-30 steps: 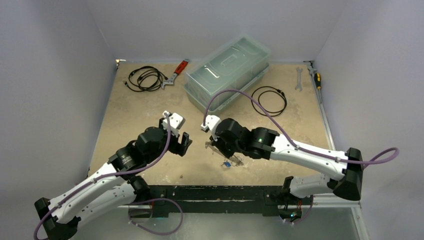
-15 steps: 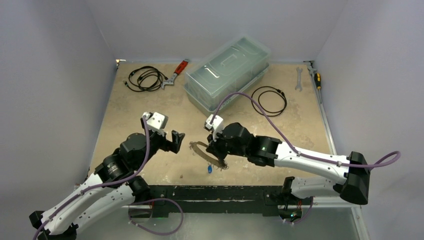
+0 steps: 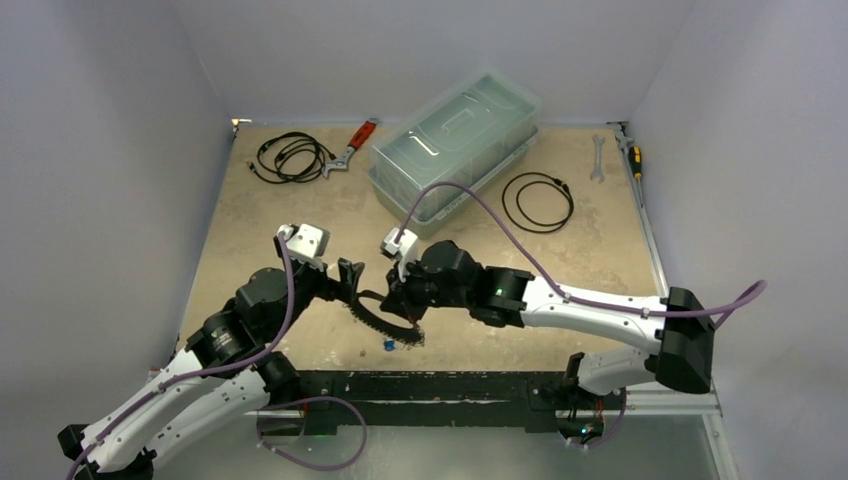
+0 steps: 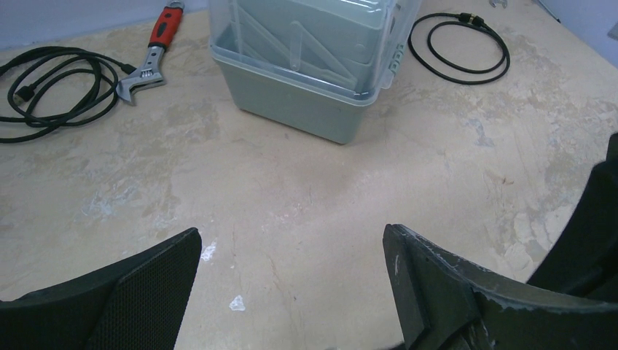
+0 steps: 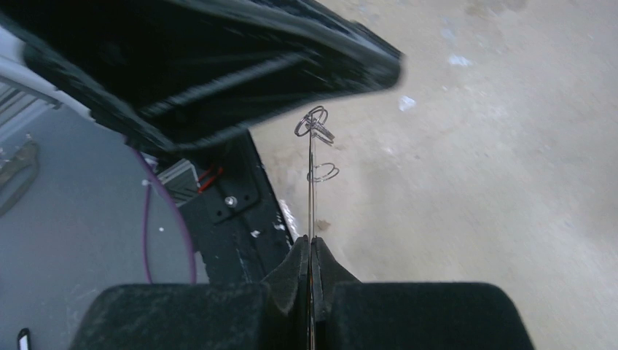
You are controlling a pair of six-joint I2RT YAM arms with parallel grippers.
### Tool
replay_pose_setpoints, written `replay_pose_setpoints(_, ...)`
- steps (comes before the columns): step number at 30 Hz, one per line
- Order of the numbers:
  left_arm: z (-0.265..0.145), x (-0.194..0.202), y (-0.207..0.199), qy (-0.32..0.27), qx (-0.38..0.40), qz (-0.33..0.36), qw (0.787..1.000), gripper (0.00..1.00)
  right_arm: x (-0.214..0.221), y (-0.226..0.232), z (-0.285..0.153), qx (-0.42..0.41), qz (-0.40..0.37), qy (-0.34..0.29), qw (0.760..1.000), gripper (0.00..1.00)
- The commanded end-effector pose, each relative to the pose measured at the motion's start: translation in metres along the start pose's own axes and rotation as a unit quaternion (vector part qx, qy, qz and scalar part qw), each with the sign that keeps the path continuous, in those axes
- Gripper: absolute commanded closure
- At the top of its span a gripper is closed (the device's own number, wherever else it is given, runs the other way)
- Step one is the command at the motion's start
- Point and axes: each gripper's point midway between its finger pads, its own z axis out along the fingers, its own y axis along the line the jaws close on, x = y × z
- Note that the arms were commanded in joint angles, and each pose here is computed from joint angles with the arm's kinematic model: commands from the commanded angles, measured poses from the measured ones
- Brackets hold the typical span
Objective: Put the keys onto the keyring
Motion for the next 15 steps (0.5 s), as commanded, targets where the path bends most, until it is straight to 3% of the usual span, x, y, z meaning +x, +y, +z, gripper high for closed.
replay_pose_setpoints(1, -0.005, -0.019, 0.006, -0.029, -0.014, -0.017, 0.999, 0.06, -0.049, 0.049, 0.004, -0.067, -0.003, -0.063, 0.996, 1.0)
replay_pose_setpoints(6, -0.005, -0.019, 0.008, -0.029, -0.018, -0.016, 0.999, 0.06, -0.031, 0.036, 0.018, -0.058, 0.033, -0.072, 0.995, 1.0)
replay_pose_setpoints(15, -0.001, -0.016, 0.007, -0.02, -0.019, -0.011, 1.0, 0.06, 0.04, -0.03, 0.052, -0.002, 0.049, -0.006, 0.999, 1.0)
